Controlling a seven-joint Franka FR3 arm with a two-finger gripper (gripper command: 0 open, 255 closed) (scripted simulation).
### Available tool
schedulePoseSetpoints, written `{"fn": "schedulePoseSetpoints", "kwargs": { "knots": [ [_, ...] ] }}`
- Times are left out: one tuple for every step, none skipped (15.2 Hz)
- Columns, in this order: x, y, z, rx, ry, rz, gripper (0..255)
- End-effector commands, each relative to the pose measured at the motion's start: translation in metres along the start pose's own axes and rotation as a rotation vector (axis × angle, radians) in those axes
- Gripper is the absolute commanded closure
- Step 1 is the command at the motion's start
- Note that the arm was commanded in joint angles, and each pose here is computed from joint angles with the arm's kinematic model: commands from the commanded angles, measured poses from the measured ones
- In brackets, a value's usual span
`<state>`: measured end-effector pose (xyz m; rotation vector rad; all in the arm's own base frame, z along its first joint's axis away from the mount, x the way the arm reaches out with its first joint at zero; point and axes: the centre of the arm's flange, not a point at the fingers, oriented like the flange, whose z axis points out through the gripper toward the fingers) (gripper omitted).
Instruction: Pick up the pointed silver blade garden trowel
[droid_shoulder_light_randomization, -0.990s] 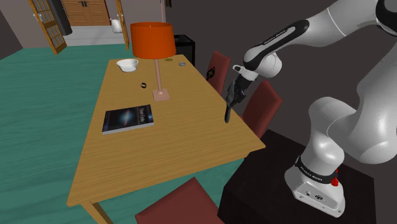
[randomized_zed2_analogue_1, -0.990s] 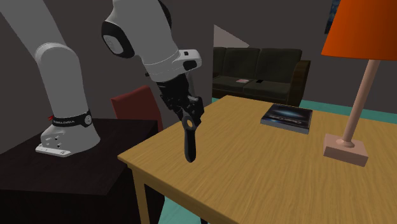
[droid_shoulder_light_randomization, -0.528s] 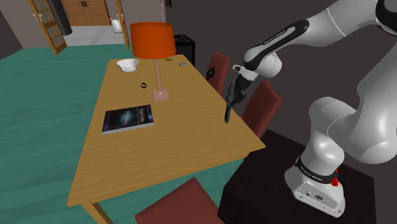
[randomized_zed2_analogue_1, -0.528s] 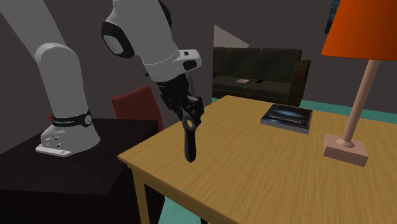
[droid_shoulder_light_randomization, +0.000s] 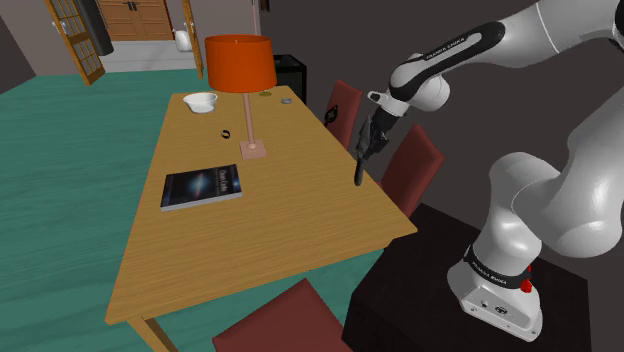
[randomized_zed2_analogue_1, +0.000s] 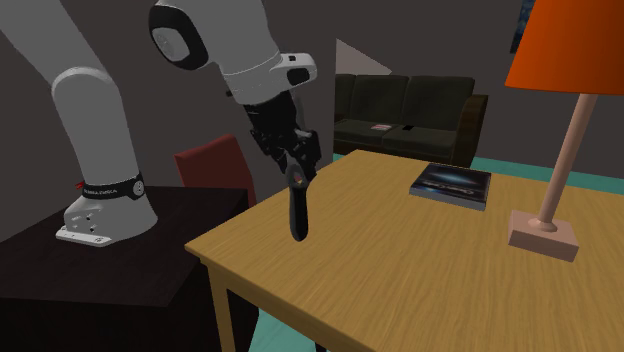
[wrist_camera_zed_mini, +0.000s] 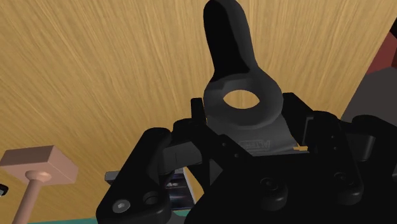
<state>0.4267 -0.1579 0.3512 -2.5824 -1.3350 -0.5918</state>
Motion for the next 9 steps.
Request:
{"fn": "schedulePoseSetpoints", "kwargs": {
  "knots": [
    [0.004,0.000,-0.010,0.000,-0.001,0.000,255],
    [0.007,0.000,-0.015,0.000,-0.001,0.000,255],
    [0.009,0.000,-0.020,0.000,-0.001,0.000,255],
    [0.011,0.000,-0.024,0.000,-0.001,0.000,255],
    [0.013,0.000,-0.029,0.000,-0.001,0.000,255],
    [0.016,0.000,-0.034,0.000,-0.001,0.000,255],
    [0.018,0.000,-0.039,0.000,-0.001,0.000,255],
    [0.018,0.000,-0.040,0.000,-0.001,0.000,255],
    [0.018,0.000,-0.040,0.000,-0.001,0.000,255]
  ]
}}
